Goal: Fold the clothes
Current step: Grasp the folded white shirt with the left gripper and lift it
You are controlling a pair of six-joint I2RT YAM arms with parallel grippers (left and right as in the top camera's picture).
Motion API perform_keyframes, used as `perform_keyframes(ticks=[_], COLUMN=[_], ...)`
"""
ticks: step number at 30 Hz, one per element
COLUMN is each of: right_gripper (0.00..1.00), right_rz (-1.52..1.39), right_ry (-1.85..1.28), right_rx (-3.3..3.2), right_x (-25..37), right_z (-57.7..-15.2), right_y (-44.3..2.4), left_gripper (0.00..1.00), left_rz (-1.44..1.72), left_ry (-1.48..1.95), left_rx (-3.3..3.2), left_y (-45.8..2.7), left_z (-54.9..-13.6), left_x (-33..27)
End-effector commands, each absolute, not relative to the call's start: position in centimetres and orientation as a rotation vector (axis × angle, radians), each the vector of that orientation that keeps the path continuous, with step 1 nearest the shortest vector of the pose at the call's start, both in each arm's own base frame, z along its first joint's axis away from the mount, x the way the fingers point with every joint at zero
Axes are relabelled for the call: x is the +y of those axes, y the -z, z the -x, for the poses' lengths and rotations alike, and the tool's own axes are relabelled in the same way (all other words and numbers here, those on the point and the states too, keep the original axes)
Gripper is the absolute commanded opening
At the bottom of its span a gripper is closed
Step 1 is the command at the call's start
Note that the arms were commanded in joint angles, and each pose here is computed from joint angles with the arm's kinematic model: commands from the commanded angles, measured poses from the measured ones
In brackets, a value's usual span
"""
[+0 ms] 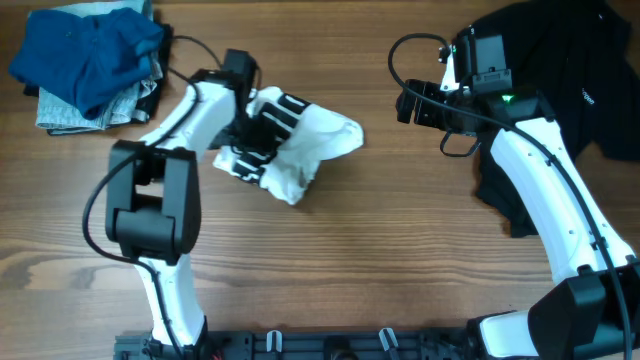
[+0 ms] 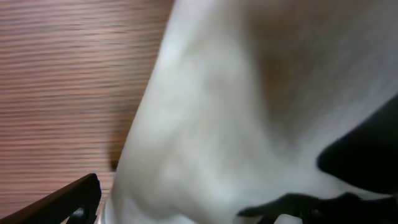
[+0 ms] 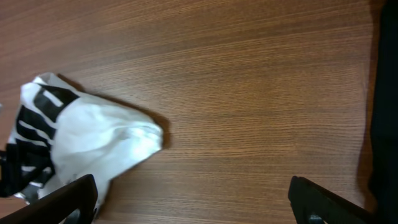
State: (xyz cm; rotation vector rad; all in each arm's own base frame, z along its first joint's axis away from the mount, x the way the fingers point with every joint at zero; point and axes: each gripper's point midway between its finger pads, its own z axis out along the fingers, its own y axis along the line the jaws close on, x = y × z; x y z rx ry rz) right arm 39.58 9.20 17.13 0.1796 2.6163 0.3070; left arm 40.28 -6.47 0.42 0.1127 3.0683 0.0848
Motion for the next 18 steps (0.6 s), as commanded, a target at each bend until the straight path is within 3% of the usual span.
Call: perform_keyframes(ticks=[1,4,11,14,18], right_gripper=[0.99,0.99,0.99,0.99,0.99], right_rz=[-0.171,-0.171,-0.172,-0.172,-0.164], right_ry=[-0.277,-0.277,-0.277,-0.277,-0.274], right_rx=[2.615,2.615,2.616,2.614,2.619], right_x=[8.9,8.9,8.9,8.9,8.9], right_z=[-39.8,-39.8,-39.8,-39.8,-39.7], right_y=[-17.0,-17.0,-17.0,-17.0,-16.9], left_gripper=[1.00,1.00,1.00,1.00,1.00], left_rz=[-0.081,-0.113,-0.469,-0.677,-0.770], left_ry=[-0.285,-0.239,-0.110,-0.047,-0.062], left_rx=[3.052,3.006,2.738,2.723,2.821], left_y=[-0.2,-3.0,-13.0,-12.4,-8.7], left_z=[-41.0,-41.9,-42.2,-40.4,-38.9], left_x=[-1.0,-1.9,-10.5,-15.0,-16.4])
